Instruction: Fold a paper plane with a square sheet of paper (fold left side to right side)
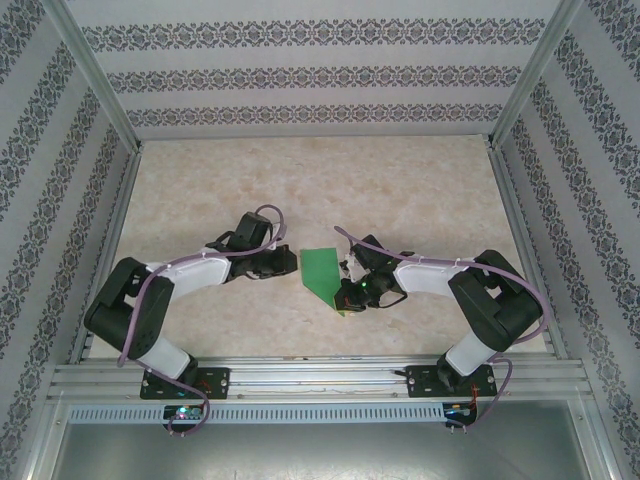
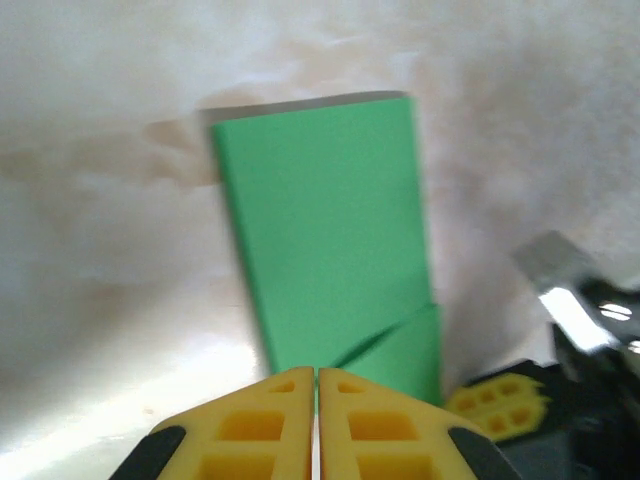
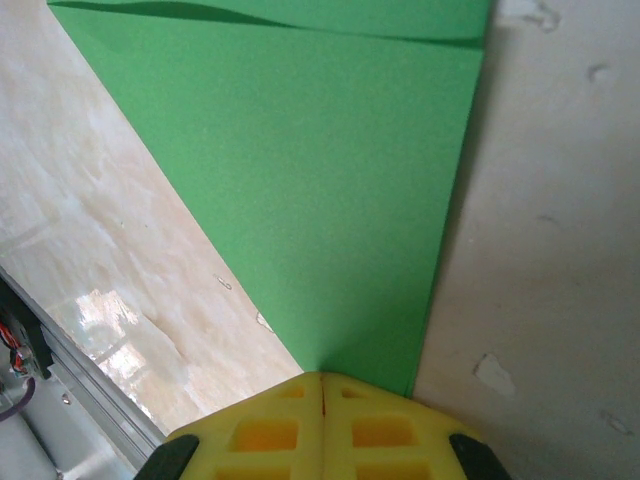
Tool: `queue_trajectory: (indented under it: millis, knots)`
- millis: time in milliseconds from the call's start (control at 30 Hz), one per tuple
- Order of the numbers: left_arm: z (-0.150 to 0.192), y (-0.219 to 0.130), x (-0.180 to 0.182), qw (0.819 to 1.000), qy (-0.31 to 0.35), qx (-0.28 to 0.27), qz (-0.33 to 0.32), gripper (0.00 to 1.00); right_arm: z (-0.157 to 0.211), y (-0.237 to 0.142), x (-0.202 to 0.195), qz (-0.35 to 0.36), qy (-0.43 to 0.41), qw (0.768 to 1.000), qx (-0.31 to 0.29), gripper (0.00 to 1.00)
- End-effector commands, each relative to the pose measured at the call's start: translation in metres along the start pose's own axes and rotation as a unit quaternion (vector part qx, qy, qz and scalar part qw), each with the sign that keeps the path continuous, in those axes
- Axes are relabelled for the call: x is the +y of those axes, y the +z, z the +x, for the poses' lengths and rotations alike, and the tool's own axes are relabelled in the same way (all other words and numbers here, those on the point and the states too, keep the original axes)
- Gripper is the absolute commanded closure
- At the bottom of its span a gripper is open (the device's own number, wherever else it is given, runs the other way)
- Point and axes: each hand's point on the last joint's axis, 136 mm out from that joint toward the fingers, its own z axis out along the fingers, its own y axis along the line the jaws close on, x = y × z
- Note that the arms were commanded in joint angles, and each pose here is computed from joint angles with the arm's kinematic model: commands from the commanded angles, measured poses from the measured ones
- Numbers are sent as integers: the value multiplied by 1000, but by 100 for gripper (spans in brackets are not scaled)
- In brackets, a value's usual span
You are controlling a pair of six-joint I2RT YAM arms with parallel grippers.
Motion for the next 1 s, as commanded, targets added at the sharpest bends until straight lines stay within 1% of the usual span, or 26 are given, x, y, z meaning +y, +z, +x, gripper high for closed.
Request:
queue_trajectory:
  millis: [0,200,400,633,867,967]
  knots:
    - [17,5,-28,999,30,27,33,90,17,7,-36,75,37,996,21,100]
    - [42,33,-36,997,32,66,36,90,18,8,-38,76,37,996,21,100]
    - [49,52,-27,996,29,81,20,90,17,8,-32,65,36,997,20,100]
    - [60,59,3,995,9,96,-37,90,6,-2,-3,20,13,1000,7,100]
    - [68,61,16,993,-4,105,-58,90,-8,-15,24,-16,-11,1000,-19,100]
    - [70,61,18,992,-6,107,-63,90,-16,-13,30,-25,-14,999,-30,100]
